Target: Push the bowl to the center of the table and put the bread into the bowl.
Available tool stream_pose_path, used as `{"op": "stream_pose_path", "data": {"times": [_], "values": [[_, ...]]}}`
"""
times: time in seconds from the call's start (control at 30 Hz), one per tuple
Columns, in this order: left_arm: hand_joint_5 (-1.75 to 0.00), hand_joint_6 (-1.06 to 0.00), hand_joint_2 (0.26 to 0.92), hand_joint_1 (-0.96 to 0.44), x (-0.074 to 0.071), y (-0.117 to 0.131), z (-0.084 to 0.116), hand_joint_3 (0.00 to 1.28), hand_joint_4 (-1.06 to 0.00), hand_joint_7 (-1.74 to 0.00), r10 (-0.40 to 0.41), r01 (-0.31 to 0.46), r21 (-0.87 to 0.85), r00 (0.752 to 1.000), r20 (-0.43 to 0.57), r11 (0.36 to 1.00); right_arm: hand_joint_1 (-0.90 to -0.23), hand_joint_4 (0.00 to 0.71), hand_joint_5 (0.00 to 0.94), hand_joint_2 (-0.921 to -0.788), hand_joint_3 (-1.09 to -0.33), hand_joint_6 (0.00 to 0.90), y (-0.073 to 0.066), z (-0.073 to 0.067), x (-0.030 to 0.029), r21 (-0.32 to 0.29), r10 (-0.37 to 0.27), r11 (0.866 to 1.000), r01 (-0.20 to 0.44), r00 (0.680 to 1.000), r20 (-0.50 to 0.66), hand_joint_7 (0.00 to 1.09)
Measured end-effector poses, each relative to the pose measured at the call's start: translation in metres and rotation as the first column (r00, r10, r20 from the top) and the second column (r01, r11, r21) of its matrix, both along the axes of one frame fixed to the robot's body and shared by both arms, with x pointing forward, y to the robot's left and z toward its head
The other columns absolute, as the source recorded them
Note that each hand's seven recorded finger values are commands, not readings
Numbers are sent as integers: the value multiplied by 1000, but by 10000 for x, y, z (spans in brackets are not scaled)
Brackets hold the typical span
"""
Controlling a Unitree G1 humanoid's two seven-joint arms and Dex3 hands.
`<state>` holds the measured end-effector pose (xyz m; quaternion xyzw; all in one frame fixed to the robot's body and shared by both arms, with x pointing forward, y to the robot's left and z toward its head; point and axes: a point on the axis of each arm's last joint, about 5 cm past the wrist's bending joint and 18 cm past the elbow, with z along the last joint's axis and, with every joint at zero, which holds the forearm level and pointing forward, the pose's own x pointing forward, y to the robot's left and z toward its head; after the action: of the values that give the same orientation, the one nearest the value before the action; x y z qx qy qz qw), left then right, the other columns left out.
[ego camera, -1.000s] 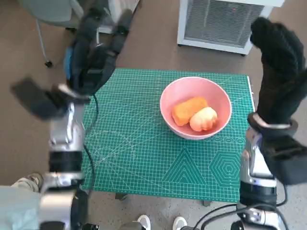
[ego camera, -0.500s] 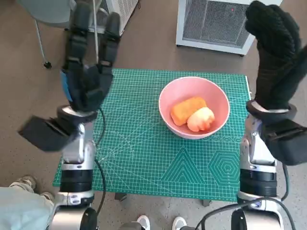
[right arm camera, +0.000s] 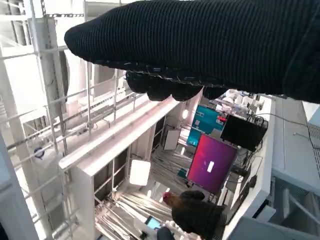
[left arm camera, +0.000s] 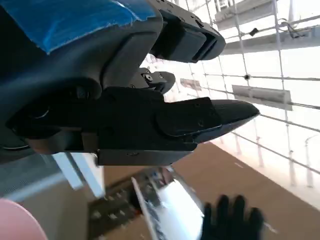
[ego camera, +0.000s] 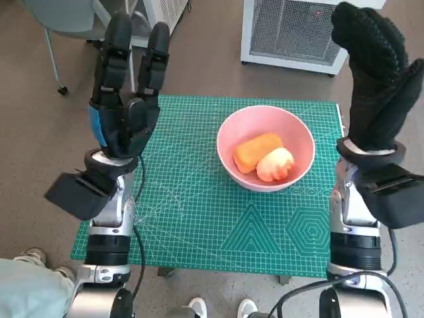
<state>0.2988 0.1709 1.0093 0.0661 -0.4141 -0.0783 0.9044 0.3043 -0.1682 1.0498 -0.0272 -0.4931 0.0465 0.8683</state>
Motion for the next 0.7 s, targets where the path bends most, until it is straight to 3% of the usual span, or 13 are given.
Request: {"op": "stream_pose_path", "data": {"times": [0.33,0.7], "values": [[-1,-408,921,-297,9,-49,-41,103,-223,-11,197,-214,173,974,109,961,-457,227,0,-921,-590,-1,16,-16,1,-22,-2,1000,3,1000,17,642],[-17,-400,921,-242,25,-114,-102,79,-262,-4,157,-173,180,982,102,968,-448,220,0,-921,-593,-1,6,-41,10,-32,-10,999,11,1000,15,622]]}}
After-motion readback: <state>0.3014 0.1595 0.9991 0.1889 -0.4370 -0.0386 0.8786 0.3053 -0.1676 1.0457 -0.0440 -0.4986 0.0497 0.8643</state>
